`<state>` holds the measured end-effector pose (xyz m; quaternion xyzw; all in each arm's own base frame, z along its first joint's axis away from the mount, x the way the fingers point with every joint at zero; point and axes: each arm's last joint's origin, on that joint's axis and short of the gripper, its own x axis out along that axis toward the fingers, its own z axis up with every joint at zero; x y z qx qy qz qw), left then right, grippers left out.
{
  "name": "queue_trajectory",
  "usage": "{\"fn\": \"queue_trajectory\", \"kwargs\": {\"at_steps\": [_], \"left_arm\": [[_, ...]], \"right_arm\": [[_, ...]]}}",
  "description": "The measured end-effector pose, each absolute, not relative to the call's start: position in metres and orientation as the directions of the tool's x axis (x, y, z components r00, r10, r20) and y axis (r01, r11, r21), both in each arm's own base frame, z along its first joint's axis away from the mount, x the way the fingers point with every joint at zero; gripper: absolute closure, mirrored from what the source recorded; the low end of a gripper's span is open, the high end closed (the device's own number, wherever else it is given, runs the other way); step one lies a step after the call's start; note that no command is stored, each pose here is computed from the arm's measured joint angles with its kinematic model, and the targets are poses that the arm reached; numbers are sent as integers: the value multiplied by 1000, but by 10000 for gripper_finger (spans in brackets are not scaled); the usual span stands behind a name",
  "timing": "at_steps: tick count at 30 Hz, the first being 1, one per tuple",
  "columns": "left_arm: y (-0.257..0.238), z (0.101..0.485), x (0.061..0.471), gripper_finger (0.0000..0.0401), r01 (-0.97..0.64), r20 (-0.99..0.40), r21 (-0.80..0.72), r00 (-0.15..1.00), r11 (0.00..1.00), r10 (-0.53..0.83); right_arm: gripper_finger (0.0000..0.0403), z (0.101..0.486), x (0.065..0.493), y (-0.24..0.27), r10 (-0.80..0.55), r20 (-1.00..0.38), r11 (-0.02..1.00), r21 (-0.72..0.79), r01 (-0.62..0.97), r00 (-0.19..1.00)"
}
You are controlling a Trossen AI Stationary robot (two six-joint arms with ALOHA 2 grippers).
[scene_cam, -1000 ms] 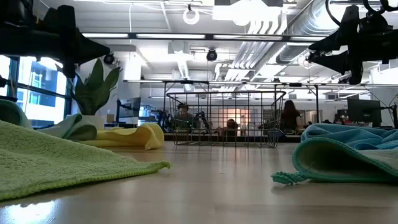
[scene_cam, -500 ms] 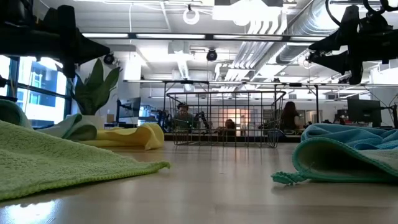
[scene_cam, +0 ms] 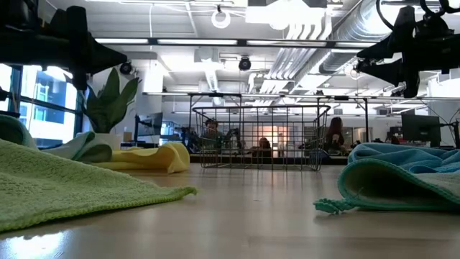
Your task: Fold microfiber towels
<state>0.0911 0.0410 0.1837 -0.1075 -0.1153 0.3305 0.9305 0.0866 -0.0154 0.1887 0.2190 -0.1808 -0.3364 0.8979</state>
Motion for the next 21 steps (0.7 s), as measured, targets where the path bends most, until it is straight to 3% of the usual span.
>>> {"fn": "queue_trajectory", "kwargs": {"at_steps": [2,8,21], "left_arm": [[41,184,91,400,-590,143,-276,755,758,640],[41,184,91,400,-590,143,-276,755,758,640],[41,184,91,400,-591,143,-276,755,758,640]], "right_arm": [[215,188,87,-15,-685,174,690,467,553,708],[215,184,88,-15,-687,140,726,109,679,713],[215,184,87,-16,-700,137,695,-99,712,701]]}}
